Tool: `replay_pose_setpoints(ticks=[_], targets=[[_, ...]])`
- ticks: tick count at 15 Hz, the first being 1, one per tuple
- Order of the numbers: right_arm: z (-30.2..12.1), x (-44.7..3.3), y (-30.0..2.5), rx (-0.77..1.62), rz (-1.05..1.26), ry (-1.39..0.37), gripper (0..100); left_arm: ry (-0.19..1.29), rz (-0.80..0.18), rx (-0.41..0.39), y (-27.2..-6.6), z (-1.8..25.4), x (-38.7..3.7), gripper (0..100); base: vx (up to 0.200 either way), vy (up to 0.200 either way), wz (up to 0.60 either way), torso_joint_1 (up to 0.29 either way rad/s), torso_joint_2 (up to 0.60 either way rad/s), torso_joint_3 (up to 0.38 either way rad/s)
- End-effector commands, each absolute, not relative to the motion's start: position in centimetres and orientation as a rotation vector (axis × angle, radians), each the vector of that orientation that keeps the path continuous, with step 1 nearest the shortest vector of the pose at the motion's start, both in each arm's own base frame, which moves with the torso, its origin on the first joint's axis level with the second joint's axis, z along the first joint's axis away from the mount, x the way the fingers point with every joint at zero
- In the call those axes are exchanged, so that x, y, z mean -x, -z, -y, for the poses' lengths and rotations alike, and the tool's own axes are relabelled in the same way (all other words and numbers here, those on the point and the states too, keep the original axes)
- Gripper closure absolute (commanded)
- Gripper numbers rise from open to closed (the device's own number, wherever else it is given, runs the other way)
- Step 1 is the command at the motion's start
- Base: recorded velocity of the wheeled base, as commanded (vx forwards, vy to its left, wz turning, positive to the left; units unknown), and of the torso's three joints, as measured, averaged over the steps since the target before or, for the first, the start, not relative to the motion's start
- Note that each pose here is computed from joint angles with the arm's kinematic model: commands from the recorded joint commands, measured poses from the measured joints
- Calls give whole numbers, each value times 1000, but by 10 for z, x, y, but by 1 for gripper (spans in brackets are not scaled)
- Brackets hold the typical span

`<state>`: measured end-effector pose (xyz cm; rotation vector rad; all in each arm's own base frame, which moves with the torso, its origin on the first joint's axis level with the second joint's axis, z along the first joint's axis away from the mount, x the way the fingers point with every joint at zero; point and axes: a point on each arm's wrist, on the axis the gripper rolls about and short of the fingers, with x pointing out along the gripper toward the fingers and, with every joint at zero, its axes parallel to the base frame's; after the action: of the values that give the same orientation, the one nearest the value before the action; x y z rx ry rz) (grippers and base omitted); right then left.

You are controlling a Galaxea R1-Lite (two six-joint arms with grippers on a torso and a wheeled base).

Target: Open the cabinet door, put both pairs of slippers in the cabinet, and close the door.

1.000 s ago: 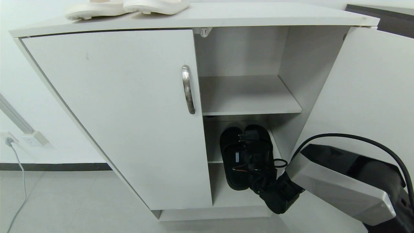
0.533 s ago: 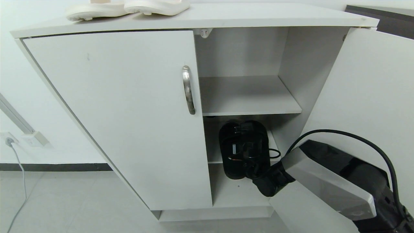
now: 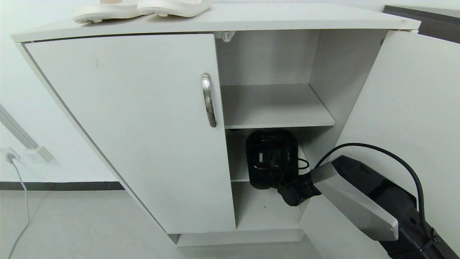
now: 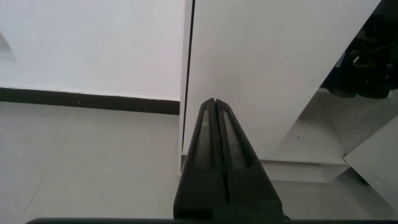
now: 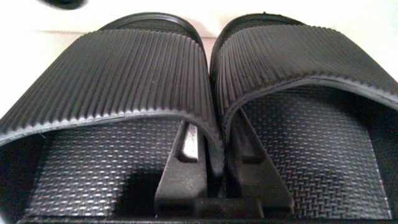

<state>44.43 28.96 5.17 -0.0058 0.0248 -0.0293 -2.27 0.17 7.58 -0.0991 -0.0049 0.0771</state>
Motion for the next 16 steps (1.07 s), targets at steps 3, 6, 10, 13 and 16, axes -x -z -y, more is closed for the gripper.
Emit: replay_pose_setpoints(ticks=[3,6,10,13,16], targets=[[-285,-456,-65,-7,-7,43,100,-78,4,100,-76,-2,23,100,0,0,0,0,0,0],[-285,-461,-64,-3,-15,43,100,-78,4,100,-76,-2,23,100,0,0,0,0,0,0],[-284,-464,-59,2,-25,35,100,-78,4,100,-76,-2,23,100,0,0,0,0,0,0],[-284,-465,-52,10,-35,36,100,-78,4,100,-76,-2,23,100,0,0,0,0,0,0],[-284,-465,-45,15,-46,36,100,-78,4,100,-76,-2,23,100,0,0,0,0,0,0]])
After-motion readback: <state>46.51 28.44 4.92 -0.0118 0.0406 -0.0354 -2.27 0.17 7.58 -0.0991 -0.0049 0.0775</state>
